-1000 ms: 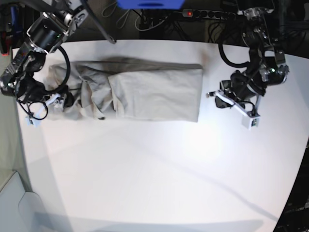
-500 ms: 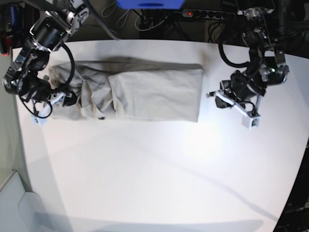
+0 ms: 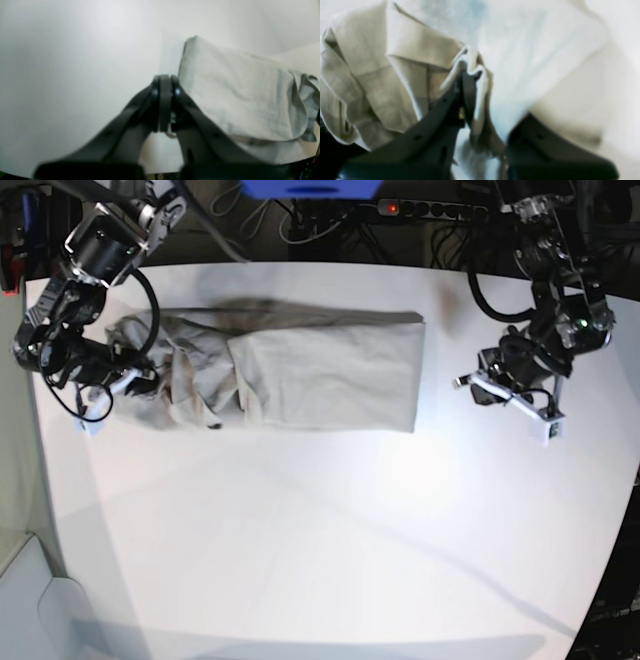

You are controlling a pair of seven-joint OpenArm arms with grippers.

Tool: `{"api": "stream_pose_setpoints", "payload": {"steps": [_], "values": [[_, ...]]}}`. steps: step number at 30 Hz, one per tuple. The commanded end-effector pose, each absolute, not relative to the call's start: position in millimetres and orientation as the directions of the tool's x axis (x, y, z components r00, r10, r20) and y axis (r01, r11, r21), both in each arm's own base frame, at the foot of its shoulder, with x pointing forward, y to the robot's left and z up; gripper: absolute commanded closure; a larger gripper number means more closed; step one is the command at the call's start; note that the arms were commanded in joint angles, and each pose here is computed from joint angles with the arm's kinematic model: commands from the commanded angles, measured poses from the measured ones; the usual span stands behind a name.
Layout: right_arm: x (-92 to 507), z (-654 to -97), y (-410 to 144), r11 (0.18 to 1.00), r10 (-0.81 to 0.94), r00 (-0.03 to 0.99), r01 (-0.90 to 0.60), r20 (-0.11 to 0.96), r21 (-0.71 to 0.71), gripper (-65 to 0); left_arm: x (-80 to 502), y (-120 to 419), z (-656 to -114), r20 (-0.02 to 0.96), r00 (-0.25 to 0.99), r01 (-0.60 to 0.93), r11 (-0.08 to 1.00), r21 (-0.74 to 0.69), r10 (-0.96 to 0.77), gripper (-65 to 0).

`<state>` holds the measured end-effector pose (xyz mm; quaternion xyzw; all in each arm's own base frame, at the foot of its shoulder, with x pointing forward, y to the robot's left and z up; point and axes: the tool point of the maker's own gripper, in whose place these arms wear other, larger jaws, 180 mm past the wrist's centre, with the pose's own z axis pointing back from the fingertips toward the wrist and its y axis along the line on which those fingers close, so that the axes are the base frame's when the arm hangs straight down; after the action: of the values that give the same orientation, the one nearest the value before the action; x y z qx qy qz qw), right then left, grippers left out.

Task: Layout the t-shirt on the table in an organized manner, then fold the t-shirt properly
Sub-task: 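Open both grippers and withdraw them from the folded shirt, then grasp one end of the grey shirt band with both grippers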

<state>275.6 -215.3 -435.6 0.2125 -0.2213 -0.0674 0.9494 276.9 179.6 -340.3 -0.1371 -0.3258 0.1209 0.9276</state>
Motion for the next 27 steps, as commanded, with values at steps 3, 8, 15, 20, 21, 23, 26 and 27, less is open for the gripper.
{"api": "stream_pose_setpoints", "payload": {"steps": [3,8,15,20,21,23,26,27], "values": [[261,-446,-217,0.917,-0.181,0.93,0.041,0.321,0.397,0.0,278,192,-334,0.591,0.735,-0.16,0.932,-0.326,0.332,0.0],[261,-445,-218,0.918,-0.181,0.929,0.041,0.324,0.395,0.0,265,228,-355,0.537,0.727,-0.293,0.9,-0.322,0.428,0.0],[272,-417,-235,0.949,-0.154,0.899,0.02,0.409,0.314,0.0,245,257,-407,0.395,0.755,-0.424,0.849,-0.315,0.524,0.0],[281,-386,-237,0.97,-0.121,0.857,-0.005,0.501,0.242,0.0,257,251,-411,0.377,0.75,-0.431,0.833,-0.346,0.544,0.0],[283,-380,-237,0.973,-0.115,0.846,-0.008,0.521,0.229,0.0,261,247,-410,0.38,0.751,-0.422,0.835,-0.353,0.54,0.0],[286,-371,-235,0.977,-0.108,0.831,-0.014,0.546,0.215,0.0,271,237,-406,0.39,0.761,-0.391,0.846,-0.363,0.519,0.0],[291,-363,-228,0.98,-0.063,0.823,-0.056,0.564,0.191,0.0,291,217,-398,0.41,0.778,-0.327,0.865,-0.382,0.475,0.0],[293,-361,-226,0.981,-0.051,0.82,-0.067,0.569,0.184,0.0,298,208,-395,0.418,0.785,-0.3,0.871,-0.389,0.457,0.0]]}}
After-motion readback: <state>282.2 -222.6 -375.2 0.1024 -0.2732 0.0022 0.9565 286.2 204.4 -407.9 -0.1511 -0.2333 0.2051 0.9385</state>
